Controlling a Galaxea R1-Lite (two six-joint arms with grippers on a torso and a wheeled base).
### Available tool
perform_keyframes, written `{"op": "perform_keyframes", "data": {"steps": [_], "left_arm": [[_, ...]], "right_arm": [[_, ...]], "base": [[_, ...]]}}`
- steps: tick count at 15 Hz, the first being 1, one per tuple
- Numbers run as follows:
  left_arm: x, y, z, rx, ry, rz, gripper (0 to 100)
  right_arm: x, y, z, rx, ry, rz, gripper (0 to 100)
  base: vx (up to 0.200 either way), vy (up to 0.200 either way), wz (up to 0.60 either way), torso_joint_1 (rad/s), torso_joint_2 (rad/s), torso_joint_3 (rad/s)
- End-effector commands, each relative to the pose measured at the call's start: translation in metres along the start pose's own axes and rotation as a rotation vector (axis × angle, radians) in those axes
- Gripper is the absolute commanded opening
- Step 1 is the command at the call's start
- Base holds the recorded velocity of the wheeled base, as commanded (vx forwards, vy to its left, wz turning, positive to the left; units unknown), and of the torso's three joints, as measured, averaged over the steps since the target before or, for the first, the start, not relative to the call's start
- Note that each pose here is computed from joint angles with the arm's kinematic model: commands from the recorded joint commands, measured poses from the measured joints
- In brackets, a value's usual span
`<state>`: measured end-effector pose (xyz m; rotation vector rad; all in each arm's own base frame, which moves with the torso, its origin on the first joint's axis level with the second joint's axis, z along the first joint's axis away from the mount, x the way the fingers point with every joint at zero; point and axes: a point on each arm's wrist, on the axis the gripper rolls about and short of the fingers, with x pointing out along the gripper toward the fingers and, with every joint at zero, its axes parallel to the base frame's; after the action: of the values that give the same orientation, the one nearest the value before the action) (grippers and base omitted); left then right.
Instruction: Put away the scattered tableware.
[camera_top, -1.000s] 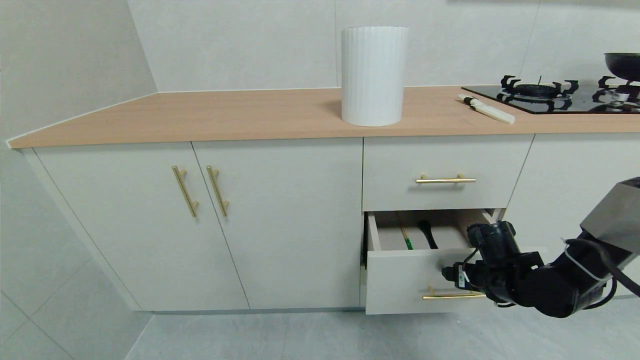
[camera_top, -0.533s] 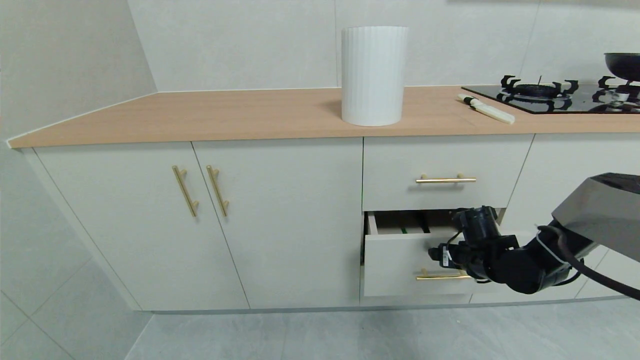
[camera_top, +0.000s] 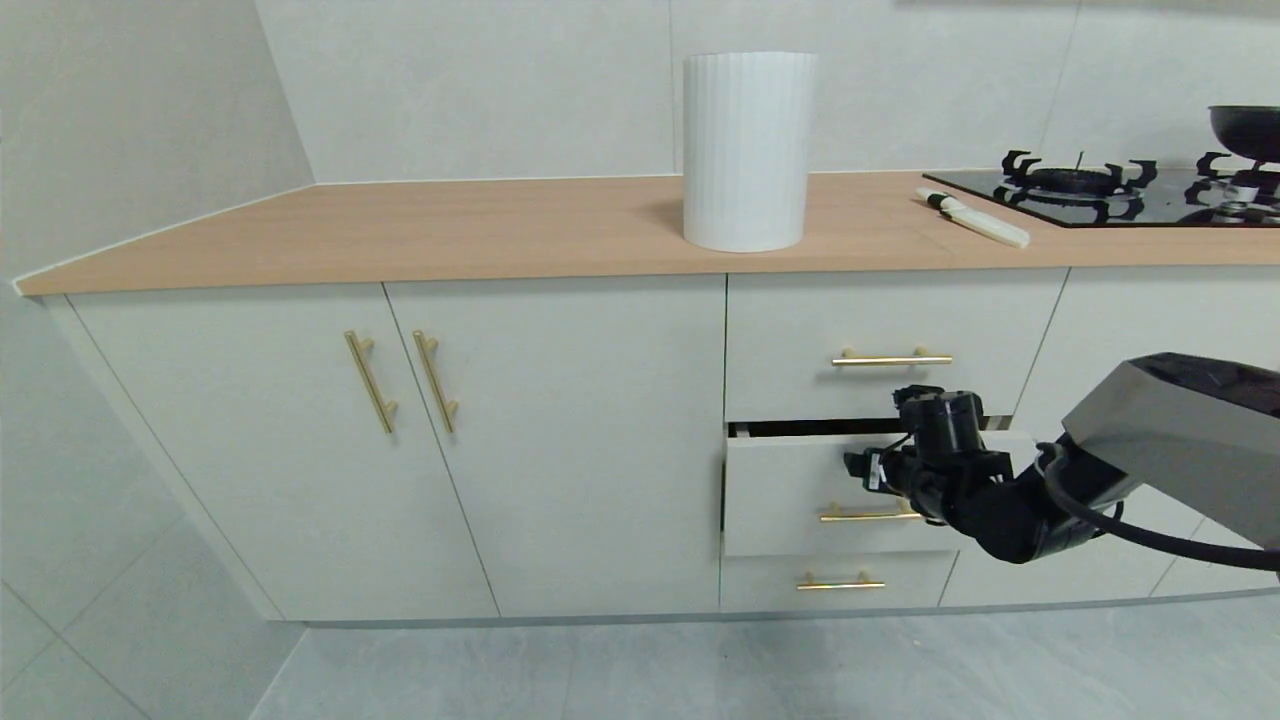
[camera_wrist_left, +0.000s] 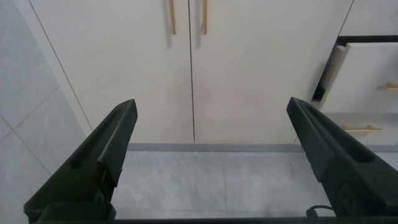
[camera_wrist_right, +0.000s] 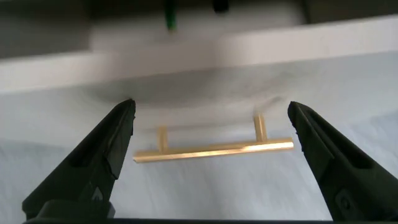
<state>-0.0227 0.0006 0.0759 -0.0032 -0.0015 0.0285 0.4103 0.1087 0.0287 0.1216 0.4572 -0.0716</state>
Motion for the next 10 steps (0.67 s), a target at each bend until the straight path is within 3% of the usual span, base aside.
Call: {"op": "perform_keyframes", "data": {"steps": [1,10], "left_arm": [[0.0,0.0,0.0,-0.001,0.0,0.001,100],[0.0,0.0,0.0,0.0,0.0,0.001,100]], "right_arm": [[0.014,-0.007,-0.015,0.003,0.003,-0.016,100],[0.033,-0.027,-0.008,0.049,-0.052,-0.055,100]], "base": [[0.0,0.0,0.0,0.0,0.0,0.0],[0.0,0.0,0.0,0.0,0.0,0.0]]}}
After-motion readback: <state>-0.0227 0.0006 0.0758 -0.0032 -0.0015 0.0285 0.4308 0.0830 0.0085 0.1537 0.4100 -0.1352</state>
